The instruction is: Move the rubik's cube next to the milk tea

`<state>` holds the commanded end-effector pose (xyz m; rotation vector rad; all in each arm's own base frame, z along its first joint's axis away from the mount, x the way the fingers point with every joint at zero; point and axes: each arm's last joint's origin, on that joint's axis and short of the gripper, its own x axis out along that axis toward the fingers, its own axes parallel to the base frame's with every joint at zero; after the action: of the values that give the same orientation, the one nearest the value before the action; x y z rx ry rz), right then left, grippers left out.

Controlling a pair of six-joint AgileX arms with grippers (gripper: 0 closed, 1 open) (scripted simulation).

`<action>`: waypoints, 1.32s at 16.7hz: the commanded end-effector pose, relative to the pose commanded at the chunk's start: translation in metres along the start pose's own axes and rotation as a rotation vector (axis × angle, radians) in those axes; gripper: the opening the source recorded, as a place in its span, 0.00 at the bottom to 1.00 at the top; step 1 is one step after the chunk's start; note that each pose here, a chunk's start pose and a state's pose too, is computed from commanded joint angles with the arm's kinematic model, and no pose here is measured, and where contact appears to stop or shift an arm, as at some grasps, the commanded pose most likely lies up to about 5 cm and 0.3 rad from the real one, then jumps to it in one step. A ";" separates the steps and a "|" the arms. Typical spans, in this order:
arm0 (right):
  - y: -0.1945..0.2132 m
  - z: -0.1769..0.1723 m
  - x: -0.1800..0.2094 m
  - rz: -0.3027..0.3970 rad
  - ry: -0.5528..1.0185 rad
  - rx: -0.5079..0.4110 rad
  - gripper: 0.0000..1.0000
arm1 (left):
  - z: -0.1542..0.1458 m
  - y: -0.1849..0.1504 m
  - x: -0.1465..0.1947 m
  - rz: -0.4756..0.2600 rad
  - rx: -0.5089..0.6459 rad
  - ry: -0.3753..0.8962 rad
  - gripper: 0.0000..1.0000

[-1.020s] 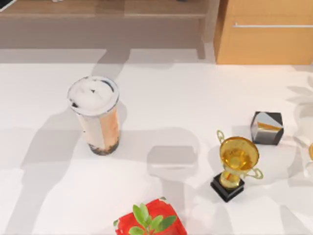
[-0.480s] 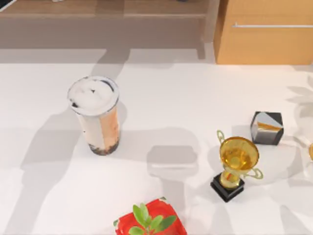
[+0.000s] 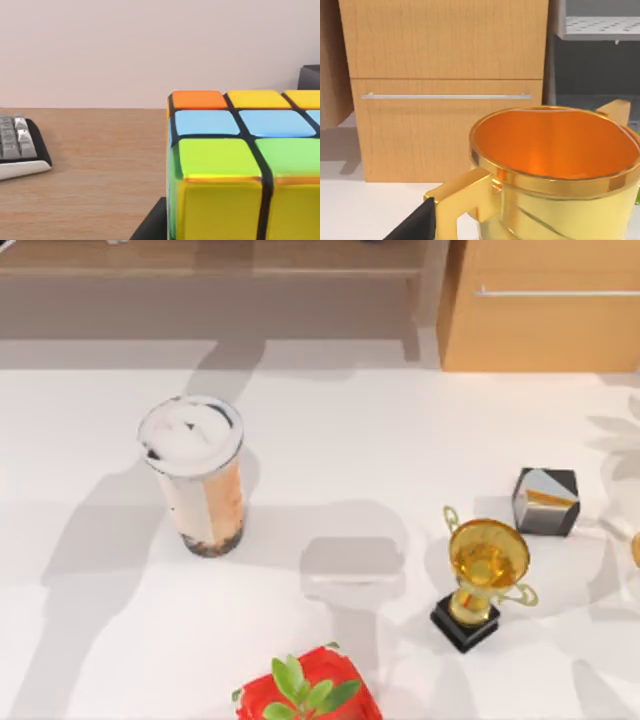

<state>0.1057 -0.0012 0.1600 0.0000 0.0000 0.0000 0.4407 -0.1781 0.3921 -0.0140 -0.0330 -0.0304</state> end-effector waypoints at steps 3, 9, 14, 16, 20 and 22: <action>0.000 0.000 0.000 0.000 0.000 0.000 1.00 | -0.003 0.001 0.003 0.006 0.011 0.023 0.00; 0.000 0.000 0.000 0.000 0.000 0.000 1.00 | 0.001 0.003 0.001 0.000 0.014 0.026 0.00; 0.000 0.000 0.000 0.000 0.000 0.000 1.00 | 0.057 0.043 -0.041 -0.101 0.032 0.058 0.00; 0.000 0.000 0.000 0.000 0.000 0.000 1.00 | 0.067 0.067 -0.063 -0.143 0.053 0.149 0.00; 0.000 0.000 0.000 0.000 0.000 0.000 1.00 | 0.023 0.111 -0.085 -0.164 0.068 0.567 0.00; 0.000 0.000 0.000 0.000 0.000 0.000 1.00 | -0.020 0.129 -0.086 -0.139 0.044 0.820 0.00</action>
<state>0.1057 -0.0012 0.1600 0.0000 0.0000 0.0000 0.3589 -0.0464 0.3674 0.0458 0.7852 -0.1718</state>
